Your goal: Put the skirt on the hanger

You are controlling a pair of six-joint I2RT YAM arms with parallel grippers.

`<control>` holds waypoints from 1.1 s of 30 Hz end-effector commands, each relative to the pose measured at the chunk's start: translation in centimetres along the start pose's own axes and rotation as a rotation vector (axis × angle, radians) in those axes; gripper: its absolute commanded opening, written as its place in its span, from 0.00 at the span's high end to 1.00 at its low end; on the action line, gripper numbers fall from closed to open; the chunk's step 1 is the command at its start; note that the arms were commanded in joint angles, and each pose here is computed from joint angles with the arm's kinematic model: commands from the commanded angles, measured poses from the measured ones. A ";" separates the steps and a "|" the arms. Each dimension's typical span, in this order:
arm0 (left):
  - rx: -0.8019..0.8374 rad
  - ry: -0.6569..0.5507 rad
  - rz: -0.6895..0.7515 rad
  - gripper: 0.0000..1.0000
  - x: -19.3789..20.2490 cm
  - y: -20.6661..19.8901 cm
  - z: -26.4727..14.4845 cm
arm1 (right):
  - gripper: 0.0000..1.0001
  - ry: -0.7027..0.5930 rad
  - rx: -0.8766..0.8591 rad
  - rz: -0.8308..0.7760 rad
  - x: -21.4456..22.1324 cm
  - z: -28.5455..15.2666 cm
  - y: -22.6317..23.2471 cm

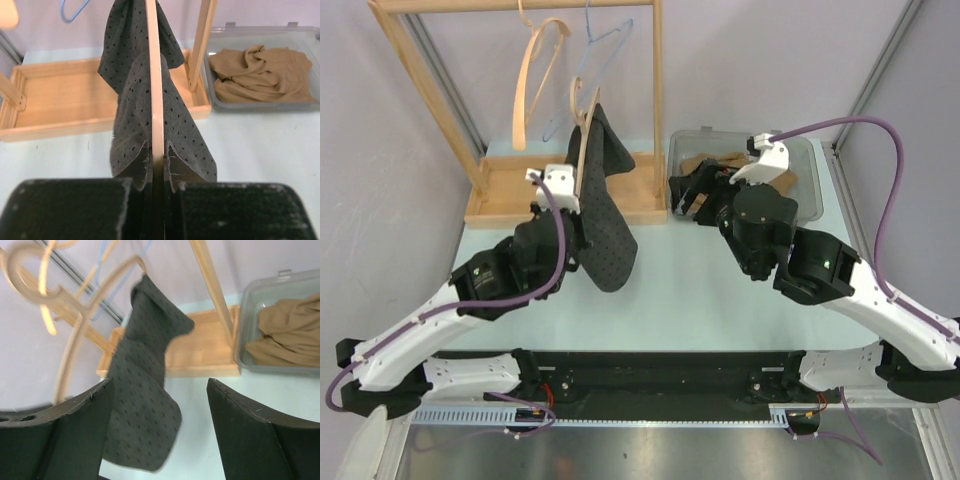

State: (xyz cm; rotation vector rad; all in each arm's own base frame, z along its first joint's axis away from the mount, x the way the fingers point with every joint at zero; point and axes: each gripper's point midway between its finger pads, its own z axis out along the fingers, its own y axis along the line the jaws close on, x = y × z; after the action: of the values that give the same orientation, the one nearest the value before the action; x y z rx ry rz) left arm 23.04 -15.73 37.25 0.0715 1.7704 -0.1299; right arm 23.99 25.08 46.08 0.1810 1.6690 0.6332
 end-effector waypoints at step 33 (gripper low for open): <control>0.163 -0.174 -0.041 1.00 -16.4 -1.8 9.7 | 0.24 0.183 0.172 -0.068 8.0 -0.9 -6.0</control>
State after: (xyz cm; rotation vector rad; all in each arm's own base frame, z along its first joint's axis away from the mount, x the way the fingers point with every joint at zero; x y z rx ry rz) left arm 34.94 -19.86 44.58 0.1790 1.7752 -0.2640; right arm 22.91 24.23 35.75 0.1423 1.9139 0.4502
